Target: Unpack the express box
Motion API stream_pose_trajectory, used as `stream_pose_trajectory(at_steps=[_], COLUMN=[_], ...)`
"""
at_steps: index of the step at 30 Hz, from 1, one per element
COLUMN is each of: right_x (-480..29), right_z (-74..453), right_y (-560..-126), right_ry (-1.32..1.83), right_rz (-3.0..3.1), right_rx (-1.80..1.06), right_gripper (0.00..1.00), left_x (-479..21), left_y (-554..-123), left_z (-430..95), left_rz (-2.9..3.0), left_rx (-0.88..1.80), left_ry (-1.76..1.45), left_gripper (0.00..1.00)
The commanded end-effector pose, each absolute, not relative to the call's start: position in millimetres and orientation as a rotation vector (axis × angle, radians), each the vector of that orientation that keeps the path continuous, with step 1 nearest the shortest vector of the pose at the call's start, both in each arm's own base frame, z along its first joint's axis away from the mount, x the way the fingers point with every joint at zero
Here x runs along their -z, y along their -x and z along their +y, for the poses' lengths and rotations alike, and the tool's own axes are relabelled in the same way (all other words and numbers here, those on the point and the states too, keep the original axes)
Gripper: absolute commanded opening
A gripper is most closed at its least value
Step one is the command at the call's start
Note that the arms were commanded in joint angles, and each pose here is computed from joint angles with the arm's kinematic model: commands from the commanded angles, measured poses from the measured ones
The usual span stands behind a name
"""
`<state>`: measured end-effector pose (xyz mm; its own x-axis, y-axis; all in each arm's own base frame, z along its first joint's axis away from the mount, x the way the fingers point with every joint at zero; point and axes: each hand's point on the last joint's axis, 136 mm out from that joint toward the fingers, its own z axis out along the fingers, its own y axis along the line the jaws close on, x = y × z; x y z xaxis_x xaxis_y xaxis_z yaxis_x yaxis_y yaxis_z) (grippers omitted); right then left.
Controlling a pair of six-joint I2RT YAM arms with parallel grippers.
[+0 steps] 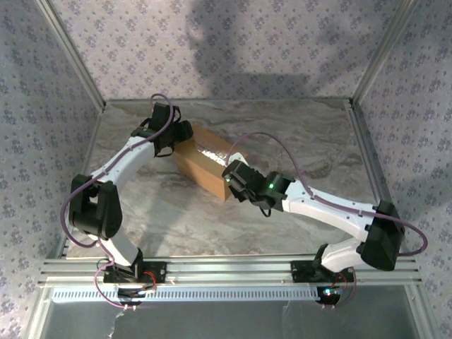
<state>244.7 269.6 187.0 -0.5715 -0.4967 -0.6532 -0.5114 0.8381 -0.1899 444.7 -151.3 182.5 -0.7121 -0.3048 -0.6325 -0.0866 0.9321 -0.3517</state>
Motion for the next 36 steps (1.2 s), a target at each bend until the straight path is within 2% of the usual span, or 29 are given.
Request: stream_pose_trajectory(at_steps=[1,13,25,36], right_x=[-208.0,-210.5,-229.9,-241.2], right_z=[297.6,280.6,229.3,181.2], right_y=[-233.6,-217.8,-203.9,-198.5], right_ry=[0.712,0.687,0.562,0.24], right_rz=[2.236,2.26,2.245,2.185], right_rx=[-0.179,-0.149,-0.179,-0.544], right_gripper=[0.0,0.0,0.0,0.0], left_x=[-170.1,-169.6,-198.5,-224.8], left_y=[-415.5,-422.4,-422.1,-417.0], left_z=[-173.7,-163.0,-138.6,-119.1], left_rz=[2.448,2.439,2.365,2.316], left_rx=[0.448,0.383,0.337,0.301], left_ry=[0.166,0.214,0.28,0.308], left_gripper=[0.6,0.58,0.58,0.58])
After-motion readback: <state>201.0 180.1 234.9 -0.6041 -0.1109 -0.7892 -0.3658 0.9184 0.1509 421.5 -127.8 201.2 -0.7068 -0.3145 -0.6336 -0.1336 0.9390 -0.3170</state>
